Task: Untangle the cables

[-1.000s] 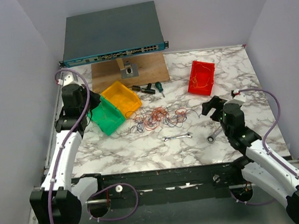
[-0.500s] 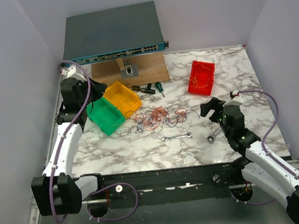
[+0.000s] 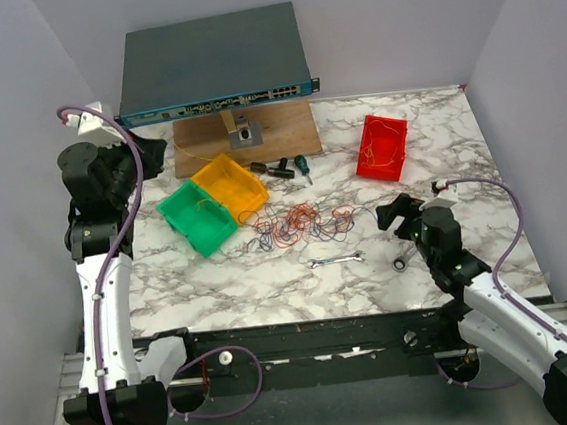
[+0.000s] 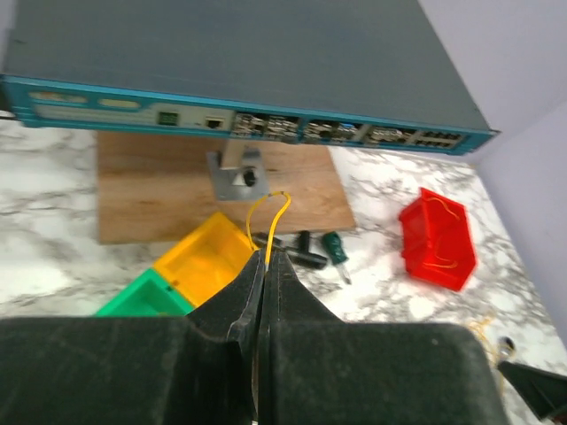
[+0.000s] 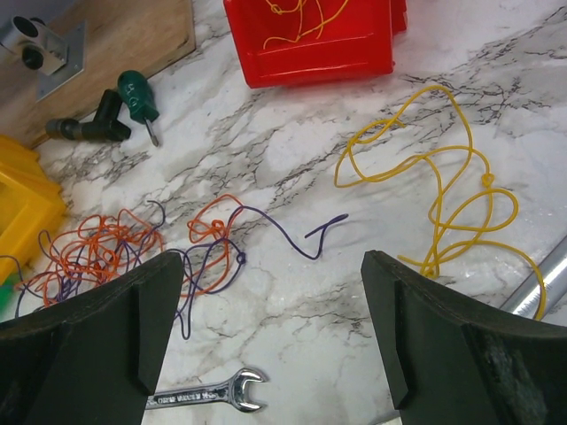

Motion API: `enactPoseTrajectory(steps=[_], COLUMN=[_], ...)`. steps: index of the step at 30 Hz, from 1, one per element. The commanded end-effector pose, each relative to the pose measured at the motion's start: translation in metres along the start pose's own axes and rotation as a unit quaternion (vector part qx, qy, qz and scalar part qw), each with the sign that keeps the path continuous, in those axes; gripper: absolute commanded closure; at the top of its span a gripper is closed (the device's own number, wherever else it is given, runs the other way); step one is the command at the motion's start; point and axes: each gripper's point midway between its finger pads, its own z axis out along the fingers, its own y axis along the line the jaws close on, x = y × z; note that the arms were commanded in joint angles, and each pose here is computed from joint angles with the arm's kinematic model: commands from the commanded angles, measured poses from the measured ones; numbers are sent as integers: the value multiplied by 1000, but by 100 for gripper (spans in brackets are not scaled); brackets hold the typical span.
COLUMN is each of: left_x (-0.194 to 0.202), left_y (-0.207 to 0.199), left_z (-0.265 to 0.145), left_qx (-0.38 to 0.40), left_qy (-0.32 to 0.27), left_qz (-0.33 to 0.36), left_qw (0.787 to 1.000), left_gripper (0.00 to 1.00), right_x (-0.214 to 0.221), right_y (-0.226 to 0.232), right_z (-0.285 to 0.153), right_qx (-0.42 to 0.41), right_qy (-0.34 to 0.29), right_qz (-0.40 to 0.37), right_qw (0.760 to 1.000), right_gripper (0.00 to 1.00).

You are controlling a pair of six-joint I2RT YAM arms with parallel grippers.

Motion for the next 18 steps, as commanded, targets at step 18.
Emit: enactPoseTrajectory(steps=[18], left_x=[68], left_y=[87], left_z=[25], left_qx=[-226], left_qy=[162], left_qz=[138], left_qw=[951], left_gripper=[100], right_x=[-4], right_y=[5], right_z=[-3], right_qx=[-23], right_qy=[-21], right_qz=[10], right_qw=[999], right_gripper=[11])
